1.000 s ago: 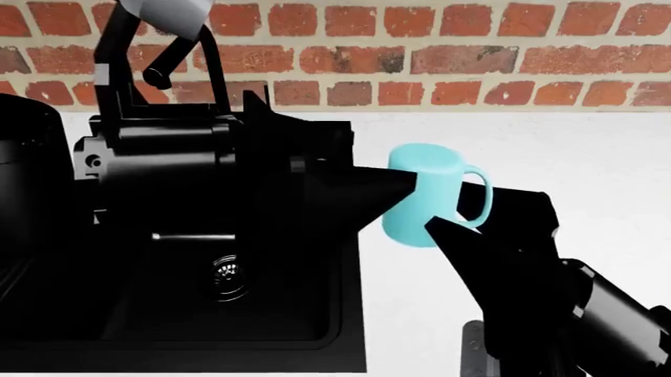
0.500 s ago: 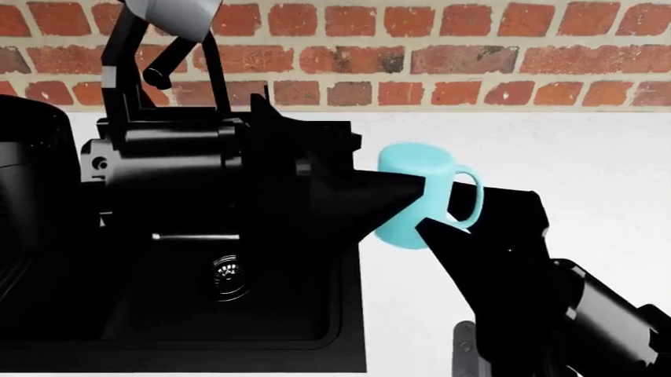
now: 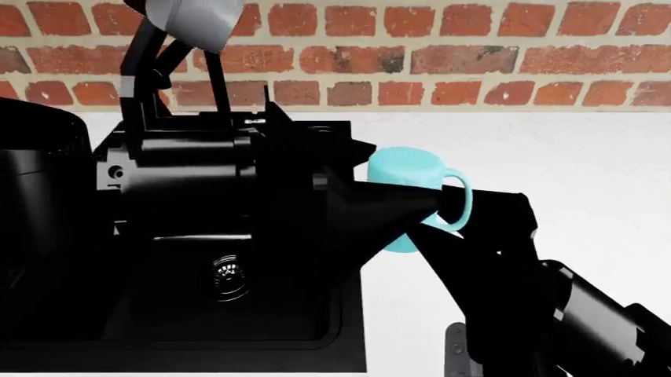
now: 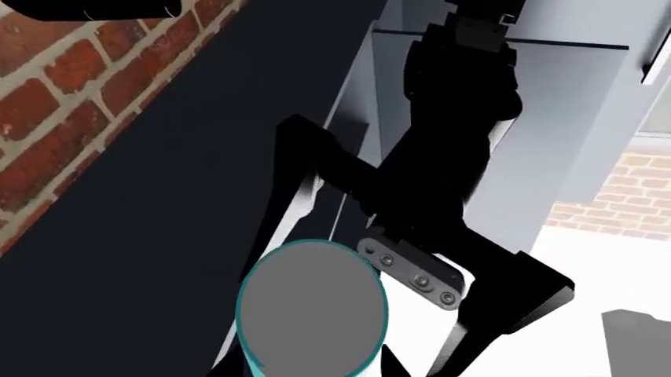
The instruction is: A wet mug is on the counter and needs to be dried. Pick it up and place it upside down in the open cabinet.
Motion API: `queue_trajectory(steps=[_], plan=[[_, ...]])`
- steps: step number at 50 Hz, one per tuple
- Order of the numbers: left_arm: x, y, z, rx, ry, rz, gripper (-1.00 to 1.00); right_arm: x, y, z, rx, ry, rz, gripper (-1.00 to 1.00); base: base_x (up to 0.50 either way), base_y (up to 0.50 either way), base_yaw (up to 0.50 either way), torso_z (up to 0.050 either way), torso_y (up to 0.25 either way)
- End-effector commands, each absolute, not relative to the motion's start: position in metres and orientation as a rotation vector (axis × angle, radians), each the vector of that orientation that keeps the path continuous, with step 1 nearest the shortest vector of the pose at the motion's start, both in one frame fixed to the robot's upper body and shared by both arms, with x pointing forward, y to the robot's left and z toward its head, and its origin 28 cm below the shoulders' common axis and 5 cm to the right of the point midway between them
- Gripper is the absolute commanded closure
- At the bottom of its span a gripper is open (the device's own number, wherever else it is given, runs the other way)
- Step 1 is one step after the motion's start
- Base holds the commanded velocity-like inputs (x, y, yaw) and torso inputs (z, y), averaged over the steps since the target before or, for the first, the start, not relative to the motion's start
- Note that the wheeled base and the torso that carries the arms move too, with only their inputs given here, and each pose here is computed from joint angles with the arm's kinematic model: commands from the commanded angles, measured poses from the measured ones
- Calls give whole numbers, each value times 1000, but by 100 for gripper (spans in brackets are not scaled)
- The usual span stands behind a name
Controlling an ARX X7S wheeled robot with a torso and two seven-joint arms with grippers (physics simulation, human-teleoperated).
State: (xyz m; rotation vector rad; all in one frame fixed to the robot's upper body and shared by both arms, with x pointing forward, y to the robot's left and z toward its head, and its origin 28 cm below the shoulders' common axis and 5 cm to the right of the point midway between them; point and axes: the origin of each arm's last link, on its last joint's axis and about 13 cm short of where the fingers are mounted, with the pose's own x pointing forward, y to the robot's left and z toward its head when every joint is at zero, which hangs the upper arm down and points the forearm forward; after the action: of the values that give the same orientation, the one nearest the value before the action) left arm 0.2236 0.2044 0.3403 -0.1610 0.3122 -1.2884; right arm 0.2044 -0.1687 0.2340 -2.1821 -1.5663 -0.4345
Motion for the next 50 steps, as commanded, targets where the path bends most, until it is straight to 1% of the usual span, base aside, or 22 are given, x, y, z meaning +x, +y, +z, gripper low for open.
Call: queue_trajectory(steps=[1, 17, 21, 22, 43, 48, 49, 50], plan=[[226, 201, 337, -166, 318, -1294, -100, 205, -168, 236, -2187, -1571, -458, 100, 0, 0, 0, 0, 0], [223, 193, 331, -183, 302, -1339, -100, 205, -168, 236, -2185, -1573, -455, 100, 0, 0, 0, 1, 1], [221, 191, 328, -183, 265, -1359, -100, 205, -168, 235, -2185, -1573, -454, 100, 0, 0, 1, 0, 0], [220, 191, 328, -187, 258, -1356, 100, 205, -168, 235, -2186, -1572, -454, 100, 0, 0, 0, 0, 0], [221, 193, 336, -212, 227, -1304, 100, 209, -167, 232, -2194, -1558, -433, 100, 0, 0, 0, 0, 0], [221, 193, 336, -210, 222, -1302, 100, 210, -167, 231, -2190, -1520, -423, 100, 0, 0, 0, 0, 0], [221, 193, 336, -209, 222, -1303, 100, 210, -168, 231, -2189, -1510, -421, -100, 0, 0, 0, 0, 0], [221, 193, 336, -208, 221, -1304, 100, 210, -168, 231, -2186, -1506, -421, -100, 0, 0, 0, 0, 0]])
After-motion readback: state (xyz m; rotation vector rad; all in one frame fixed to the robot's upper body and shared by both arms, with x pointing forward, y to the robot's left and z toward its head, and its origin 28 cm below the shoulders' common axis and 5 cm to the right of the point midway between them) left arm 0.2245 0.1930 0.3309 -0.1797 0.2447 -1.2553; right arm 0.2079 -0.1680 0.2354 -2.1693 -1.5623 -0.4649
